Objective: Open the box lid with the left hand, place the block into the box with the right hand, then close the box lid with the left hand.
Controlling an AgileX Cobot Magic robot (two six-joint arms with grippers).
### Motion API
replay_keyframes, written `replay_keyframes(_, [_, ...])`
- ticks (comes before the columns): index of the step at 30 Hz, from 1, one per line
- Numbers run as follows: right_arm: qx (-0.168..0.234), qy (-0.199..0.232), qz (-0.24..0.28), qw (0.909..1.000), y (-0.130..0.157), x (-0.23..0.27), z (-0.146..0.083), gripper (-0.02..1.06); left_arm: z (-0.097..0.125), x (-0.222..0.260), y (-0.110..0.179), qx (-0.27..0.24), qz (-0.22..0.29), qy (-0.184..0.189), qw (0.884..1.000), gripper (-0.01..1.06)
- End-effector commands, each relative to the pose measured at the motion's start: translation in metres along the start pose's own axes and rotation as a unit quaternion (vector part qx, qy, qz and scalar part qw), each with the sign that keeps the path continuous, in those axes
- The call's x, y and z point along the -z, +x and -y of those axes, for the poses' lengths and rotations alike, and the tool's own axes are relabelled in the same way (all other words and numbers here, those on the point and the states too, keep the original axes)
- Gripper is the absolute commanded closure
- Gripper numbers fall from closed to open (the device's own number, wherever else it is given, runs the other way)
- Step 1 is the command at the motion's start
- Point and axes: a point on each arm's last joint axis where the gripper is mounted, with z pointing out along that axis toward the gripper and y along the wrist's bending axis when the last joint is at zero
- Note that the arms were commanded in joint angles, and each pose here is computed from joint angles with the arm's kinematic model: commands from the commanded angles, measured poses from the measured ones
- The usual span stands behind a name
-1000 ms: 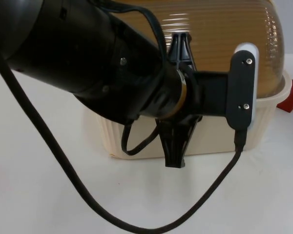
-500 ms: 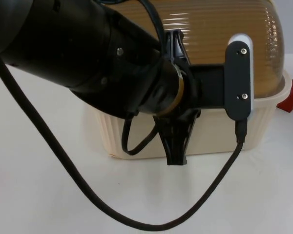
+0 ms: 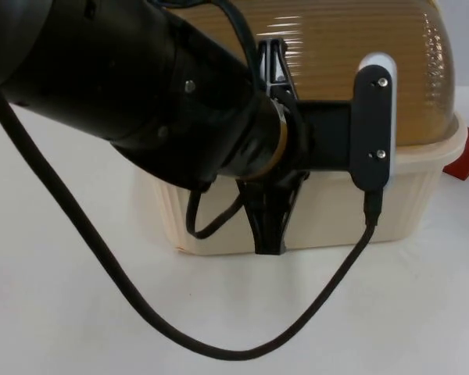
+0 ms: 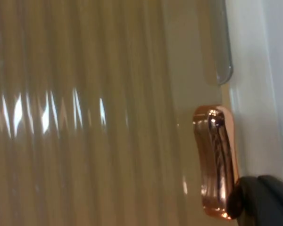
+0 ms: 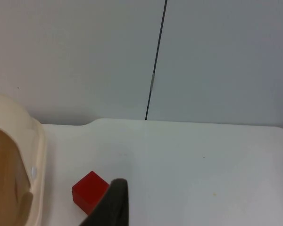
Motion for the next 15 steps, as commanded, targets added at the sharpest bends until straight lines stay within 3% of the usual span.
replay_keyframes(1, [0.002,0.002,0.005,1.0,-0.0018,0.0029,0.0006,-0.01,-0.0038,0.0039,-0.0014,-0.002,-0.006,-0.016,1.0,1.05])
replay_keyframes(11, [0.002,0.002,0.005,1.0,-0.0018,0.0029,0.0006,-0.01,-0.0073,0.0037,-0.0034,-0.039,0.003,-0.037,0.999,1.05])
replay_keyframes(15, [0.002,0.001,0.006,1.0,-0.002,0.0029,0.0006,-0.01,-0.012,0.0041,-0.0017,-0.006,-0.007,-0.059,0.998,1.05])
